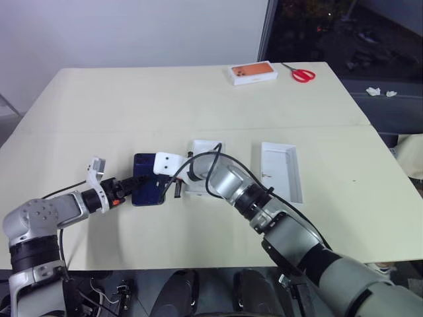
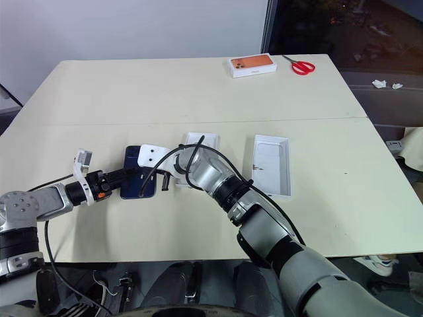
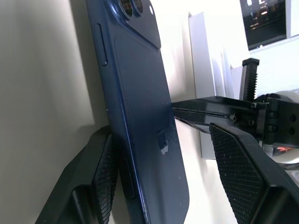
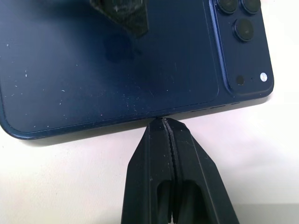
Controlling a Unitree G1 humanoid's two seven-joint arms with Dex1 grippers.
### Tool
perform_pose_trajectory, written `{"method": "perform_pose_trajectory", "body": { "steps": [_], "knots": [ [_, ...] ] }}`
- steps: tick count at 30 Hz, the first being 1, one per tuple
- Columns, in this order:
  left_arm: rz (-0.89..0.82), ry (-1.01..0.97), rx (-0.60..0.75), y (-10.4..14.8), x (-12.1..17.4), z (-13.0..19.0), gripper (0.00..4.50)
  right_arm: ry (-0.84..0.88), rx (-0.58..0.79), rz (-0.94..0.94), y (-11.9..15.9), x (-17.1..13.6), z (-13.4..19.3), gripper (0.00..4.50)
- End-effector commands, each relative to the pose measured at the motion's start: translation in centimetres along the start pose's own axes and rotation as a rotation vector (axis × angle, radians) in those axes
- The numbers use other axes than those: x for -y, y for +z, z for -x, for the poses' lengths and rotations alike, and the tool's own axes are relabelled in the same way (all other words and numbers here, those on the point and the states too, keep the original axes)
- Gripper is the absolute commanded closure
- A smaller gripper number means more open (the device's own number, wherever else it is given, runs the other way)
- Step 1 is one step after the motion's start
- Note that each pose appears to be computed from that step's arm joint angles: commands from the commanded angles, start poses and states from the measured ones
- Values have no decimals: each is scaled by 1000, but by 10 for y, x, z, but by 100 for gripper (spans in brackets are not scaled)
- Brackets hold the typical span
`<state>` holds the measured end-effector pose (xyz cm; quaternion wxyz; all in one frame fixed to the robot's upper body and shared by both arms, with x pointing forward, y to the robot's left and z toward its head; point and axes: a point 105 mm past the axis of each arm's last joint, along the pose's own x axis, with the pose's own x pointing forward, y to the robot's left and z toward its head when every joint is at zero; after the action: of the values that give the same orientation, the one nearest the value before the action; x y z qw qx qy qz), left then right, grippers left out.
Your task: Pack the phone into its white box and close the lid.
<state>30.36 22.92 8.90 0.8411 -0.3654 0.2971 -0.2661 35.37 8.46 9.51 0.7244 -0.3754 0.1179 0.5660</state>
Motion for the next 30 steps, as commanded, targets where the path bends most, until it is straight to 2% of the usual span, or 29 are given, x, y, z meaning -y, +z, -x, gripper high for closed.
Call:
{"method": "perform_pose_trajectory", "body": {
  "steps": [1,7,10,13,15,21,24,28,30],
  "knots": [
    [70,23,-95,-26,-10,-6,137,-11,19,22,6,2,2,446],
    [79,27,-76,-23,-14,-2,137,-8,29,13,7,2,3,446],
    [98,22,-86,-29,-15,-6,218,-12,23,26,6,2,2,450],
    [111,19,-85,-31,-15,-7,374,-12,24,22,6,2,3,450],
    [120,16,-86,-32,-16,-6,446,-13,24,22,6,3,3,450],
    [178,-109,-101,-36,1,5,449,-22,47,26,9,4,5,450],
    [193,-134,-104,-40,4,12,449,-31,110,4,16,10,13,450],
    [227,-172,-25,-29,6,21,449,10,298,-215,36,22,38,450],
    [259,-217,25,-22,8,28,450,25,384,-309,45,30,54,397]
  ]
}}
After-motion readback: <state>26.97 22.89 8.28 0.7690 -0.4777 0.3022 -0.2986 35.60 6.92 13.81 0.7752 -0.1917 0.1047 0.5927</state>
